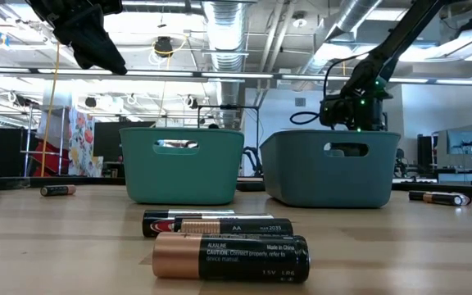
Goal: Sort batteries
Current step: Put the silver and black battery into the green bin
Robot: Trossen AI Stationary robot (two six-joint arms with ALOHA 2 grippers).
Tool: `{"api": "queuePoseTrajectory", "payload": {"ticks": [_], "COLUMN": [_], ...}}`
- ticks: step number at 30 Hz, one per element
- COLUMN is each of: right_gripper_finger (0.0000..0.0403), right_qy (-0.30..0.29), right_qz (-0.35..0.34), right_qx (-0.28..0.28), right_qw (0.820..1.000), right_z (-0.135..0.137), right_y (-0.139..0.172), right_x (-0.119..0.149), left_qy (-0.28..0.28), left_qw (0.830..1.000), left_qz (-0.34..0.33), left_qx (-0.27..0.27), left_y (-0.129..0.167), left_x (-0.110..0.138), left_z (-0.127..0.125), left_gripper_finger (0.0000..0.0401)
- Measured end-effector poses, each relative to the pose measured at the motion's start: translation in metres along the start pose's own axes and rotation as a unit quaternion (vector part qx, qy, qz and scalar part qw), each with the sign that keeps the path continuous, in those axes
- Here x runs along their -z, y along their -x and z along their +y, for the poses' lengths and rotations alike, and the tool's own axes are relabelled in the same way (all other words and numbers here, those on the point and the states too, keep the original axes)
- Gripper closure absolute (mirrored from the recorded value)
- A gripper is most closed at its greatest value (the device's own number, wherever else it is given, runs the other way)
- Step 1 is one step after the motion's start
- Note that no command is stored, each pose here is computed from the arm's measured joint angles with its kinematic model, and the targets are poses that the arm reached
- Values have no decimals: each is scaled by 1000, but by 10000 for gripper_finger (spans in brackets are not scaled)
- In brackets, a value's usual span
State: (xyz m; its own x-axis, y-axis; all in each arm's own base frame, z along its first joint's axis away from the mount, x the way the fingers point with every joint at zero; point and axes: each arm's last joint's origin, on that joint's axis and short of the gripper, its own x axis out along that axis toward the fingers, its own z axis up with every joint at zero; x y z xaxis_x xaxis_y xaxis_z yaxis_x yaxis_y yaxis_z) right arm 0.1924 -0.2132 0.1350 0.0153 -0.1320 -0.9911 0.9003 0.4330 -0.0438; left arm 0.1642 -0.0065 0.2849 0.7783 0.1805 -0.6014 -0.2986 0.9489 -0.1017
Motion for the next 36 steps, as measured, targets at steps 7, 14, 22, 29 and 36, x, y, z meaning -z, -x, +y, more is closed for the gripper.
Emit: {"api": "queuePoseTrajectory", "payload": {"ticks": [7, 14, 22, 29, 36], "right_gripper_finger": [394, 389, 389, 389, 388], "right_qy": [12, 7, 29, 61, 126], "right_qz": [2, -29, -124, -236, -314], "right_qx": [0, -8, -43, -137, -209], "right_qw": [1000, 1000, 991, 960, 917], "right_z": [-4, -12, -11, 15, 70], "right_y": [13, 55, 119, 168, 211], "right_x": [6, 20, 55, 91, 102], "left_qy": [0, 0, 0, 0, 0], "left_qw": [1000, 1000, 1000, 1000, 1000], "left_qz": [0, 0, 0, 0, 0], "left_qx": [0, 0, 0, 0, 0], "left_y": [0, 0, 0, 0, 0], "left_x": [0, 0, 0, 0, 0], "left_z": [0, 0, 0, 0, 0], "left_gripper_finger": [290, 290, 290, 290, 290]}}
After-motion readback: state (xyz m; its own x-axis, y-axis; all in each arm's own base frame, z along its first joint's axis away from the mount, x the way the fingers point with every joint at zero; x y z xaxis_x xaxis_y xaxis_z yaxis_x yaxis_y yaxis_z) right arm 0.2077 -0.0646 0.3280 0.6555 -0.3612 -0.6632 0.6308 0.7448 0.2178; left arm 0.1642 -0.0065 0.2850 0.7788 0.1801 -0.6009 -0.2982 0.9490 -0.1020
